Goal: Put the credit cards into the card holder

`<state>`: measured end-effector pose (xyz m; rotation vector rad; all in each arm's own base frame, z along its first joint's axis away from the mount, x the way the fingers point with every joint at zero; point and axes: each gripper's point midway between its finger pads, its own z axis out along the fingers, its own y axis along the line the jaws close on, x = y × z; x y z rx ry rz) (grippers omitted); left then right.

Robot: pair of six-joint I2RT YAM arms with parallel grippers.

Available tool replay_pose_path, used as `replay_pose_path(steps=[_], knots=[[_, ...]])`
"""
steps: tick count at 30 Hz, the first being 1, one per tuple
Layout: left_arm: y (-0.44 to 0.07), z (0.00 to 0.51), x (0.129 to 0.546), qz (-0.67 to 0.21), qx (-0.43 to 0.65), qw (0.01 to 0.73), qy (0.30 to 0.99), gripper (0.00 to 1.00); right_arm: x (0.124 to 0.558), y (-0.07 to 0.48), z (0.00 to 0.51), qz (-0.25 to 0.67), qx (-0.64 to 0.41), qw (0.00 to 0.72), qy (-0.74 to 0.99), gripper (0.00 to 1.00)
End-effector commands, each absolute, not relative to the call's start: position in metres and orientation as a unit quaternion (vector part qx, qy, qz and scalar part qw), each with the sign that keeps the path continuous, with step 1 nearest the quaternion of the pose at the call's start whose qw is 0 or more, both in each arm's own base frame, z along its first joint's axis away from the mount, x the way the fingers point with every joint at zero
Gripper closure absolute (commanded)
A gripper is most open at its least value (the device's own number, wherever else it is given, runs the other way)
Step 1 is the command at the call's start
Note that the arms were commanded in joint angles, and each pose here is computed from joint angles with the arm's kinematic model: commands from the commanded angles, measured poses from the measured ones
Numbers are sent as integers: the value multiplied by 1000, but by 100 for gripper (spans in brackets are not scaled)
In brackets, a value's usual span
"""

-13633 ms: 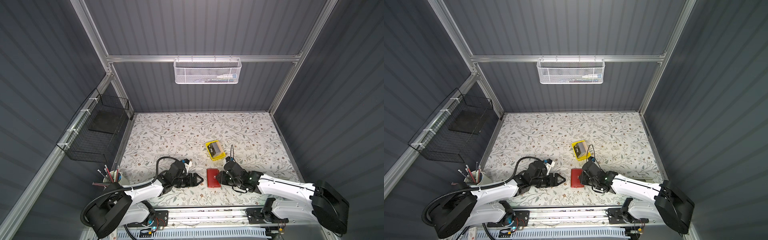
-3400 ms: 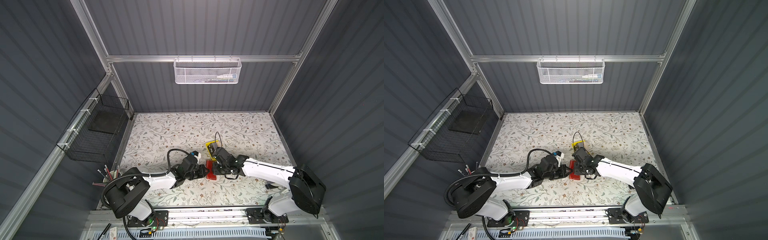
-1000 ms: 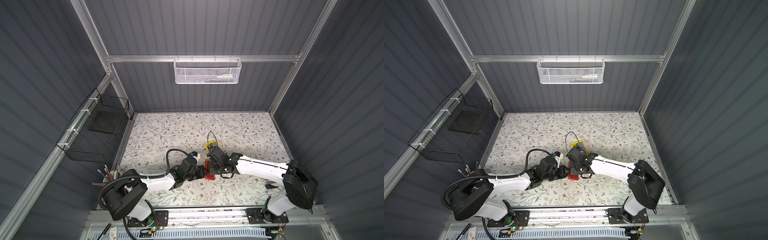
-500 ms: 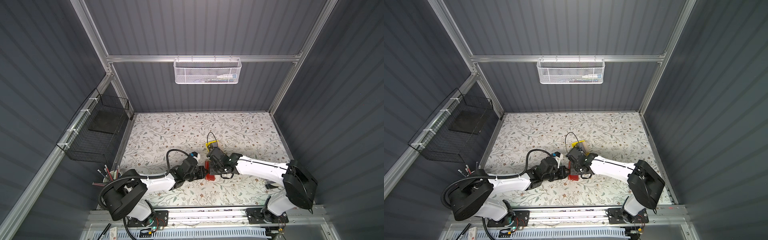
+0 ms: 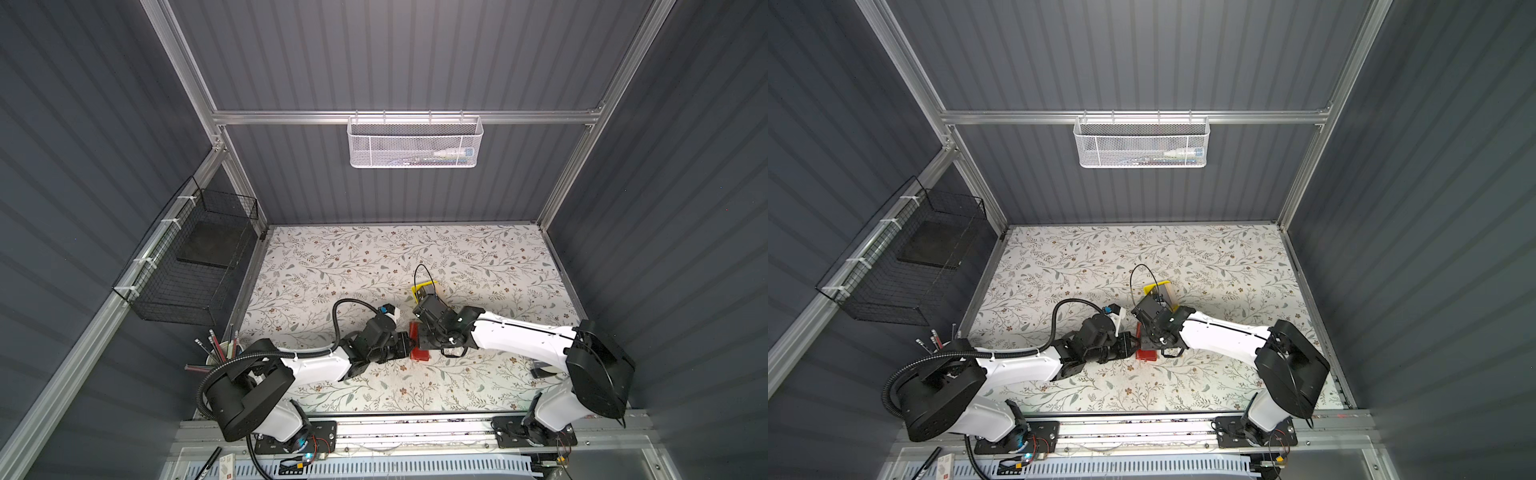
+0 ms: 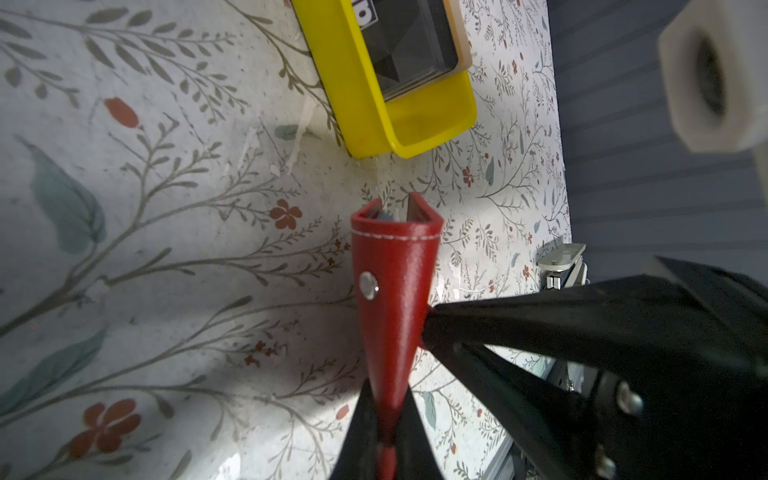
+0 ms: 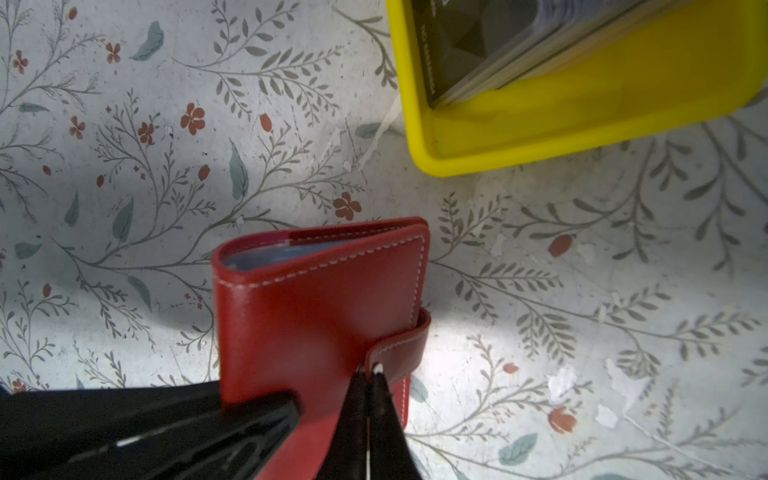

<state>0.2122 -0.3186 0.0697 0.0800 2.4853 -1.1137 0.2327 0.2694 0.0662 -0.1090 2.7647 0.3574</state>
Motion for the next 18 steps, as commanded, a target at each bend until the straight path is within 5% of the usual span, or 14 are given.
replay_pose_path(steps=[1, 18], knots=[[-304, 54, 210, -367, 11, 200, 908, 94, 234, 256, 62, 91, -30, 178, 979, 95], [-298, 47, 209, -357, -2, 196, 914, 95, 232, 255, 60, 83, -30, 176, 980, 95]])
